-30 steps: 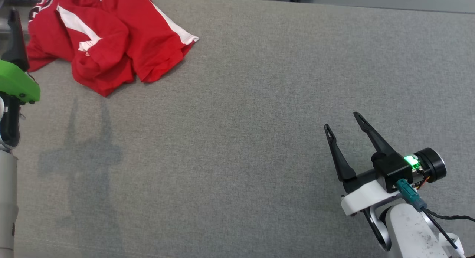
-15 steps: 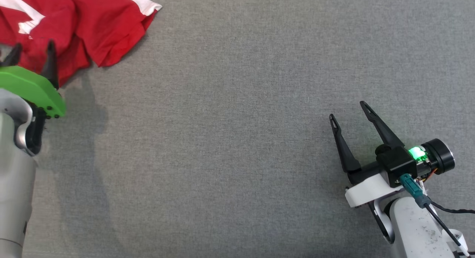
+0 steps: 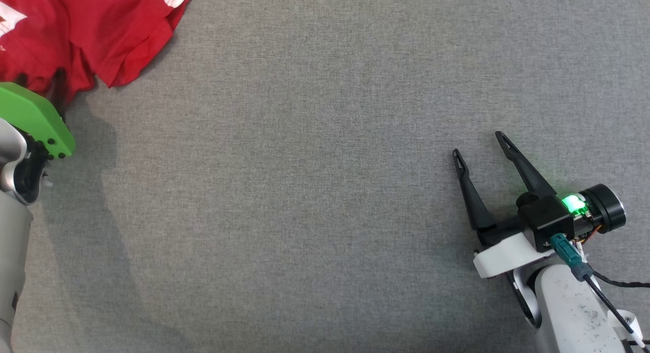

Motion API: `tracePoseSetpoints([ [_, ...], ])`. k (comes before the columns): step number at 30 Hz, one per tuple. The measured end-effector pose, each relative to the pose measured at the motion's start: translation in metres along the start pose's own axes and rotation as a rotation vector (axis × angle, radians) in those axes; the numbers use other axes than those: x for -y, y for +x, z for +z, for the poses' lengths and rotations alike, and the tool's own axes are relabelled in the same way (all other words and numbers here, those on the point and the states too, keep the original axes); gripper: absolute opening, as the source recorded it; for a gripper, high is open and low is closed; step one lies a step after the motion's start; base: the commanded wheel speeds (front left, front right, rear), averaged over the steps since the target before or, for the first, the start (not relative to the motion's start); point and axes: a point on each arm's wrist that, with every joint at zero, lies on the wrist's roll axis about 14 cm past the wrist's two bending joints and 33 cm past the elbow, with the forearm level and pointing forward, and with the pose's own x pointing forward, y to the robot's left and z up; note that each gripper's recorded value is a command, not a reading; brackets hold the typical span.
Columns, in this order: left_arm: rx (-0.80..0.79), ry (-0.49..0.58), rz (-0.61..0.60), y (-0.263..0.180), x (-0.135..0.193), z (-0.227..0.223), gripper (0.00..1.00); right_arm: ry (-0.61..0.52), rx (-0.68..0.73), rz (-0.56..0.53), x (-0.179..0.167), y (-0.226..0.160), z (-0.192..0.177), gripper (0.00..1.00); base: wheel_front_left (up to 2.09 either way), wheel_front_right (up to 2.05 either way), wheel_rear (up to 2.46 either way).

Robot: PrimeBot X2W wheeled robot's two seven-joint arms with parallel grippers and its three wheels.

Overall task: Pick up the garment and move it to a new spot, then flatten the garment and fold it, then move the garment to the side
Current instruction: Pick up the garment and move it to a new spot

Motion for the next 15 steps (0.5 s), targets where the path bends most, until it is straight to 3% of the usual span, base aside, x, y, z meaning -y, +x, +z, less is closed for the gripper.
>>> tracePoseSetpoints([
  [3,-0.047,-0.022,0.0,0.001,0.001,-0.009,0.0,0.005,0.003,-0.006,0.002,0.0,0.001,1.0,0.0,0.0,0.0],
  [8,-0.053,-0.025,-0.005,-0.002,0.0,-0.007,0.0,0.008,0.011,-0.015,0.005,-0.001,0.005,1.0,0.0,0.0,0.0],
  [15,0.079,0.017,0.032,-0.02,-0.02,0.028,0.0,0.026,0.043,-0.027,0.007,-0.005,0.021,1.0,0.0,0.0,0.0],
])
